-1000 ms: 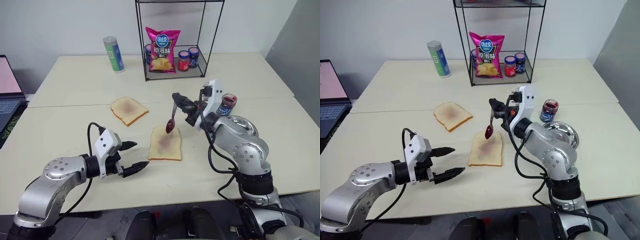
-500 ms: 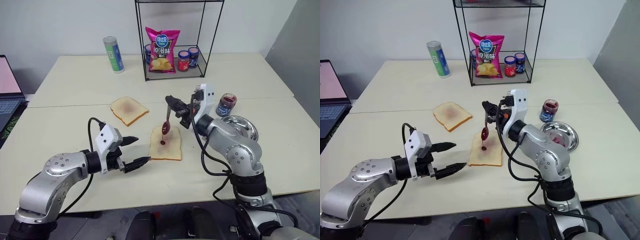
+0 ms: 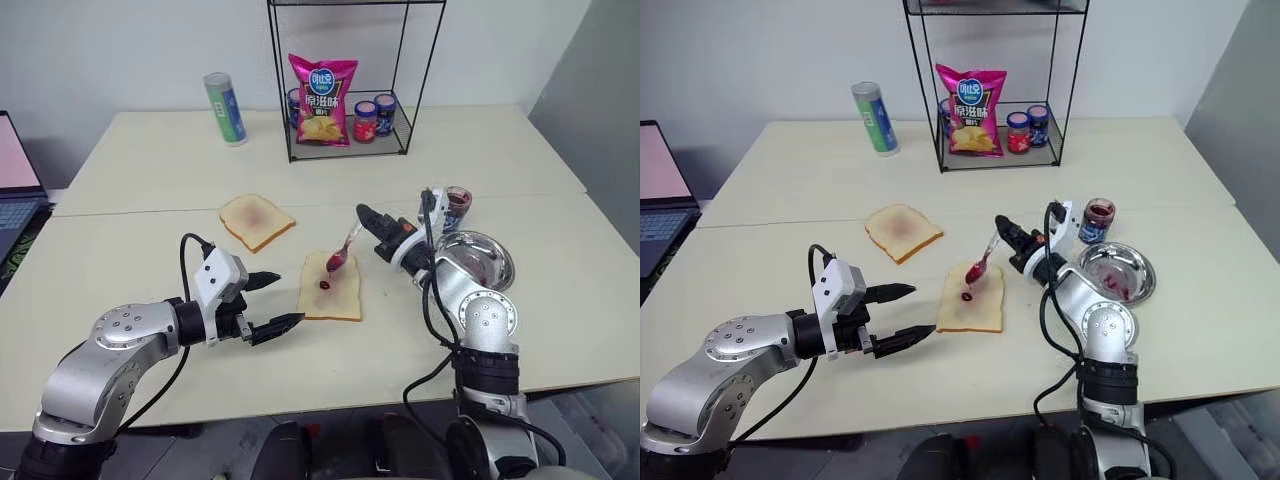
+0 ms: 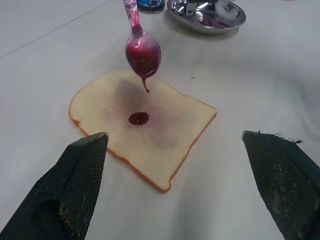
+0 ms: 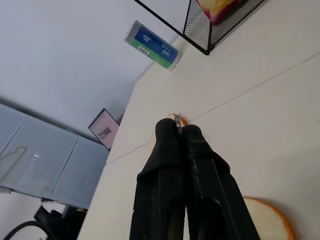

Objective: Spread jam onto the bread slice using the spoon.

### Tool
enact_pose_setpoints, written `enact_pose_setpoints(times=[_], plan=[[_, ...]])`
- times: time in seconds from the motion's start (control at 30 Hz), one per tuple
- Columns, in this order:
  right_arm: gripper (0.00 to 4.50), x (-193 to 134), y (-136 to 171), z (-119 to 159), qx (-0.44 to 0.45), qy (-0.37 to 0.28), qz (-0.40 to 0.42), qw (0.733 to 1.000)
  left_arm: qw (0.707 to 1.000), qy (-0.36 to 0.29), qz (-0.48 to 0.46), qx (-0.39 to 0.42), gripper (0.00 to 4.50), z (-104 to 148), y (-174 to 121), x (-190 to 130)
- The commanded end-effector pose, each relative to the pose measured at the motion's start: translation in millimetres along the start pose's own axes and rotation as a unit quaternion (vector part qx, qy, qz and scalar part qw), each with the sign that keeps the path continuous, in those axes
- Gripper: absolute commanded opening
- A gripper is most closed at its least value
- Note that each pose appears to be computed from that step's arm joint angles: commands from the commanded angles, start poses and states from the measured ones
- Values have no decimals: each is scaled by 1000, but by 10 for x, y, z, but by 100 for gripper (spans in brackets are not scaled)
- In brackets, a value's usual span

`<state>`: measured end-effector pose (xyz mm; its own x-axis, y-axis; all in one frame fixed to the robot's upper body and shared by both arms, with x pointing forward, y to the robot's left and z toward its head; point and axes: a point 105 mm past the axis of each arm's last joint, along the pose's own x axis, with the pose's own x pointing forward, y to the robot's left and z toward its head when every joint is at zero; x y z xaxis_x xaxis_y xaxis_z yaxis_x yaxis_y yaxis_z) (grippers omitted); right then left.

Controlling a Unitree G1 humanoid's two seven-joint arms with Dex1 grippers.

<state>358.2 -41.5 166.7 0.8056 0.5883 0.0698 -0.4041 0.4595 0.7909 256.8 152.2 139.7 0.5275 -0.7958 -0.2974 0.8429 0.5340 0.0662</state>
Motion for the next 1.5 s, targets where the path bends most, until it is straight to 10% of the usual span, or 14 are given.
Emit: enact_pose_setpoints(times=[0.03,0.77,1.5], plan=[[2,34,43,-14,13,-1,19,1000,1000,-7,-6,16,450,83,-35,-5],[2,180,-323,-398,11,39,-15,999,1000,-4,-9,22,450,100,-35,-15],[2,-252,-490,-17,-26,15,-44,999,1000,-7,-15,27,450,106,-18,32]])
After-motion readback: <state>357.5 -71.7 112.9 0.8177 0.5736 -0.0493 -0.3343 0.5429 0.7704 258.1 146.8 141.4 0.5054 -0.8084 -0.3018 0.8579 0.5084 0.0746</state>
